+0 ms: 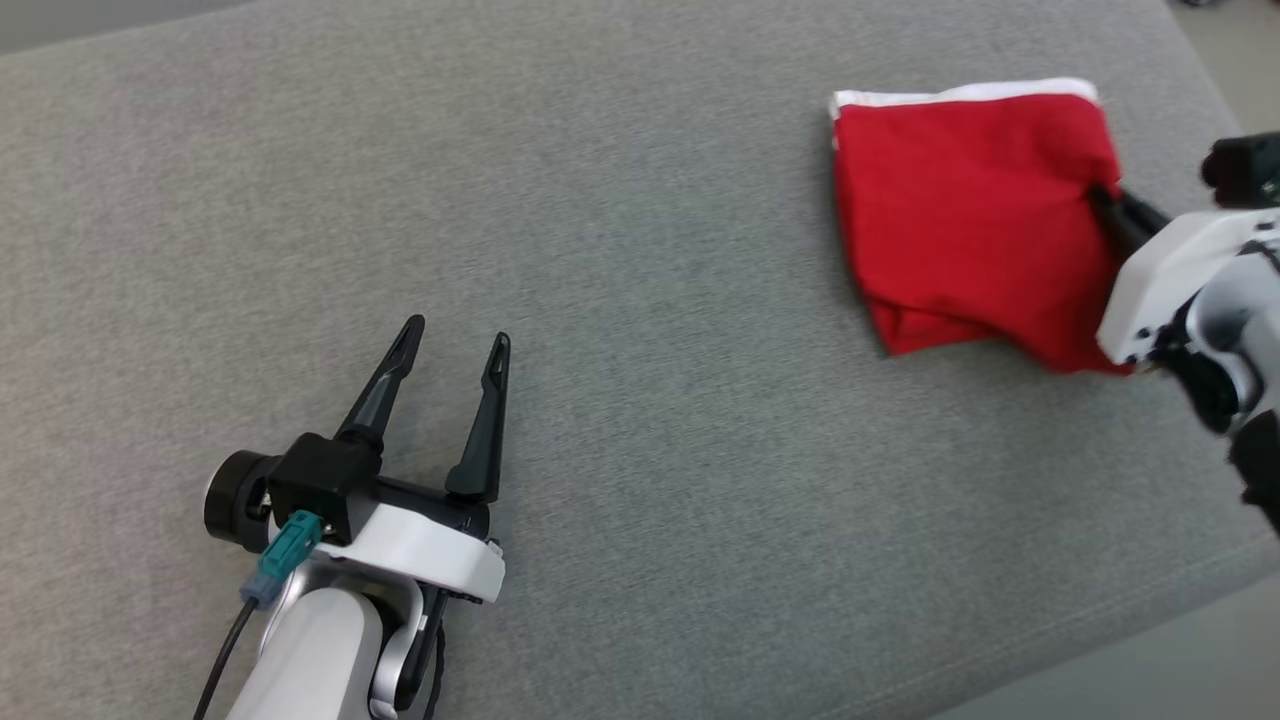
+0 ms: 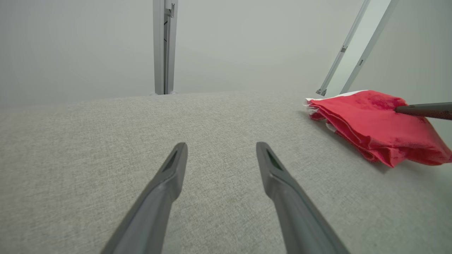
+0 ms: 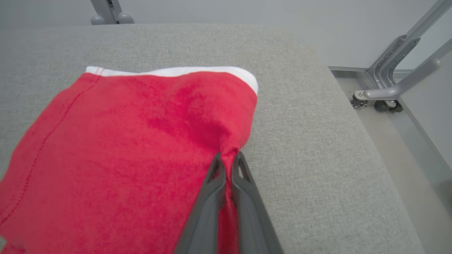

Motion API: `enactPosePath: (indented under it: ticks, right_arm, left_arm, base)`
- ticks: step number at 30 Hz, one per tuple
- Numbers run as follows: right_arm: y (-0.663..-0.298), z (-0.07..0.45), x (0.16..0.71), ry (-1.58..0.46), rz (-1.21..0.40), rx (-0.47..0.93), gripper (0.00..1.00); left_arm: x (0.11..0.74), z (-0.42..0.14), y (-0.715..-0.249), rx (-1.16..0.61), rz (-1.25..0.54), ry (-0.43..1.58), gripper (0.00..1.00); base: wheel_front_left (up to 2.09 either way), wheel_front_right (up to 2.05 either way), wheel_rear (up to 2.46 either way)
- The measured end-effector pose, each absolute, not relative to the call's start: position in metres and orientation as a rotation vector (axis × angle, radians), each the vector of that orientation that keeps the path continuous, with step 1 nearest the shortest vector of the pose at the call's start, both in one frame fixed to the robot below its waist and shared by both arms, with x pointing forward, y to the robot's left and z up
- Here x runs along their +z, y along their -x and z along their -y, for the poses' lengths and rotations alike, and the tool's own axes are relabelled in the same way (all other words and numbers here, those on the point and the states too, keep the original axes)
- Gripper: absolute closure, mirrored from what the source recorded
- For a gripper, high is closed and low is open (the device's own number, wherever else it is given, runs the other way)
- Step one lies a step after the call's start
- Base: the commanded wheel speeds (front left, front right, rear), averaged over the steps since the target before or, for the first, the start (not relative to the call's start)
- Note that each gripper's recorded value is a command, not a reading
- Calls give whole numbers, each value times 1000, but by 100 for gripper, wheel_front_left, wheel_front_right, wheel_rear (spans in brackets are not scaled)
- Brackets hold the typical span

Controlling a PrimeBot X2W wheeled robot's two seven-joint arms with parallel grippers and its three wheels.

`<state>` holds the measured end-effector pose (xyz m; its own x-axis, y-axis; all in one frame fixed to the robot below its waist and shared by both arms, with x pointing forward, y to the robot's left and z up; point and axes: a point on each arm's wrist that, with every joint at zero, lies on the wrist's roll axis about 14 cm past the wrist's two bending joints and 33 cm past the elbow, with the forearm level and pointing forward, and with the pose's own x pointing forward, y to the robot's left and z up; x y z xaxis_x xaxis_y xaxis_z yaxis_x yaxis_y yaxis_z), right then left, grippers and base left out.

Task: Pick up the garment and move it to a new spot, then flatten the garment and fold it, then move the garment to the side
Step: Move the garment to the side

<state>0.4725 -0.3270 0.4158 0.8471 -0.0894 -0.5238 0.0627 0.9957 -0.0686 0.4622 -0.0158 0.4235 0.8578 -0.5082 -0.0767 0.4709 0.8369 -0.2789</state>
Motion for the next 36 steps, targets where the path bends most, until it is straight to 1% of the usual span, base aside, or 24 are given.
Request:
enactPosePath:
  ticks: [7,15,20,25,26,27,29,36]
  right_arm:
    - [-498,362,430,159,-514,-134,100]
    - [-527,397,435,290,-519,-178,100]
    - [-537,406,425,353,-563,-181,100]
    - [-553,408,428,442,-536,-153,100]
    - [-556,408,429,456,-526,-147,84]
    - [-558,407,430,466,-519,-143,65]
    - [-562,408,431,445,-506,-157,0]
    - [-559,396,417,394,-522,-151,0]
  left_arm:
    - [425,-9,-465,-460,-140,236,0]
    - [415,-44,-469,-384,-156,194,0]
    - [409,-55,-469,-362,-172,182,0]
    - [404,-64,-469,-347,-185,168,0]
    - [404,-65,-469,-344,-187,167,0]
    - [403,-66,-469,-341,-190,165,0]
    - [403,-67,-468,-336,-192,163,0]
    - [405,-68,-468,-328,-187,165,0]
  base:
    - [0,0,0]
    - [0,0,0]
    - [0,0,0]
    - [0,0,0]
    - [0,0,0]
    - [0,0,0]
    - [0,0,0]
    - [0,0,0]
